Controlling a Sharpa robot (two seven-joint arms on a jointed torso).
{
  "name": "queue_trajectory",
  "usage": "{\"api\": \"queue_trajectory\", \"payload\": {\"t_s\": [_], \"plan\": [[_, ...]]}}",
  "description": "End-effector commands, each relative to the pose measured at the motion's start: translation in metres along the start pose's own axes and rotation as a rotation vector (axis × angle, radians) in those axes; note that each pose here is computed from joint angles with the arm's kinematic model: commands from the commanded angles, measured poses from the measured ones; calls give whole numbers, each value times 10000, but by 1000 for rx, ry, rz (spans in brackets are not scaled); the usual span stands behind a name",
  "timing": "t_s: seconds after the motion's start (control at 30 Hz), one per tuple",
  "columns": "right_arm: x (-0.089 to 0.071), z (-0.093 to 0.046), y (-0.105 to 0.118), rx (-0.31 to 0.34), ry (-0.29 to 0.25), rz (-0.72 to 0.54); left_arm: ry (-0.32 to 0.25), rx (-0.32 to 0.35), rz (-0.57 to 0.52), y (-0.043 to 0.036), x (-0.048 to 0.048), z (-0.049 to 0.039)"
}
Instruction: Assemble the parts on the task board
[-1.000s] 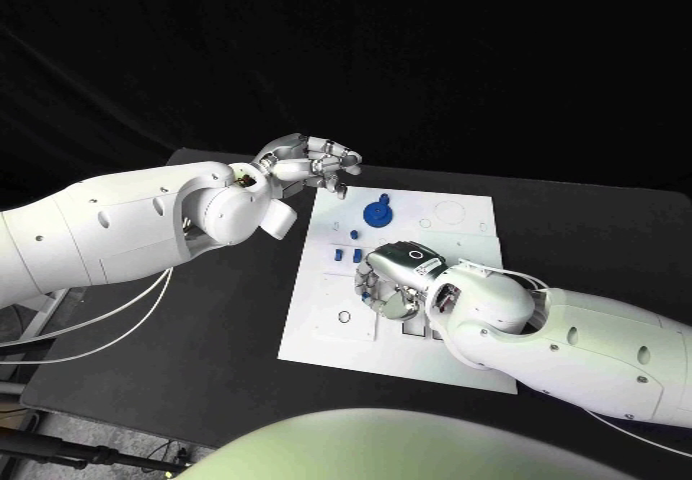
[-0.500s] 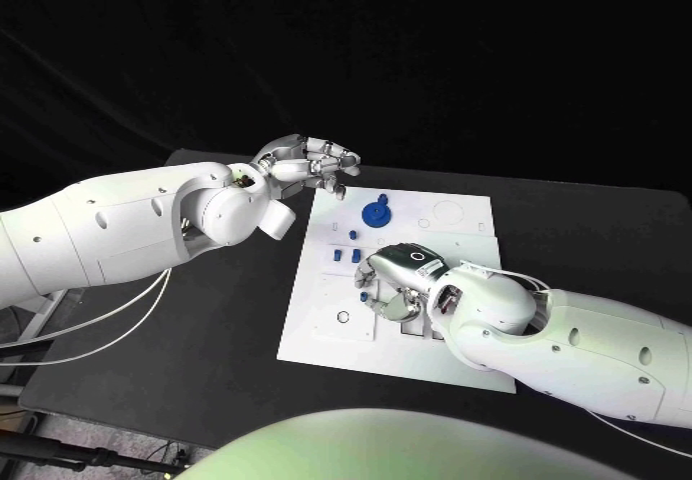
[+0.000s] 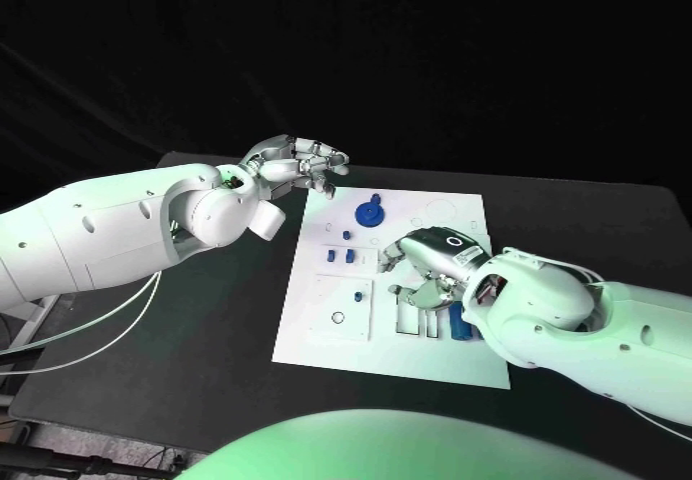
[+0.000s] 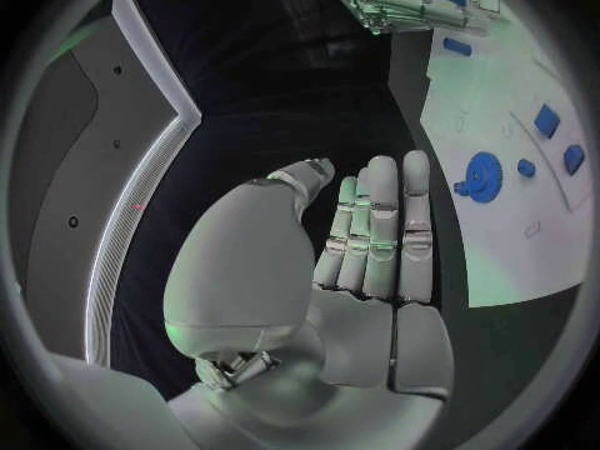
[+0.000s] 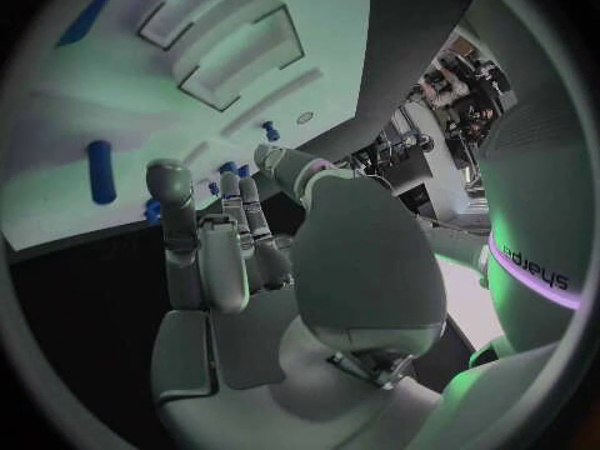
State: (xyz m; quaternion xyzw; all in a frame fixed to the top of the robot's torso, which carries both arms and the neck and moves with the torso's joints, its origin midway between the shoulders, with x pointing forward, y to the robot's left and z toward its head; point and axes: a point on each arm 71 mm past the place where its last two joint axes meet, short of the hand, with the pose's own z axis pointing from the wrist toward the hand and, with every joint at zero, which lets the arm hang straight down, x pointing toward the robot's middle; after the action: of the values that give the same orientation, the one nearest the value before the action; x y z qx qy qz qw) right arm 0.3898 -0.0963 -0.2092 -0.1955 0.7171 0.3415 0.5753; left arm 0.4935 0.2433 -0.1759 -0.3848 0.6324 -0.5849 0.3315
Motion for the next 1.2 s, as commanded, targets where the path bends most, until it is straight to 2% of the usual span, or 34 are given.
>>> {"api": "queue_trajectory", "payload": {"t_s": [0.03, 0.23, 0.43, 0.67, 0.87, 1.2], "plan": [[-144, -76, -103, 47, -22, 19, 12, 6, -6, -7, 1, 0], [-334, -165, -458, 155, -11, 5, 16, 5, -7, -2, 0, 2], [-361, -175, -680, 219, 18, 1, 15, 4, -6, 1, -7, 1], [-320, -158, -736, 246, 68, -8, 10, 0, -5, 5, -15, -1], [-301, -121, -736, 253, 76, -17, 10, -1, -5, 5, -18, -4], [-202, -42, -650, 224, 105, -7, 10, -3, -4, 5, -20, -10]]}}
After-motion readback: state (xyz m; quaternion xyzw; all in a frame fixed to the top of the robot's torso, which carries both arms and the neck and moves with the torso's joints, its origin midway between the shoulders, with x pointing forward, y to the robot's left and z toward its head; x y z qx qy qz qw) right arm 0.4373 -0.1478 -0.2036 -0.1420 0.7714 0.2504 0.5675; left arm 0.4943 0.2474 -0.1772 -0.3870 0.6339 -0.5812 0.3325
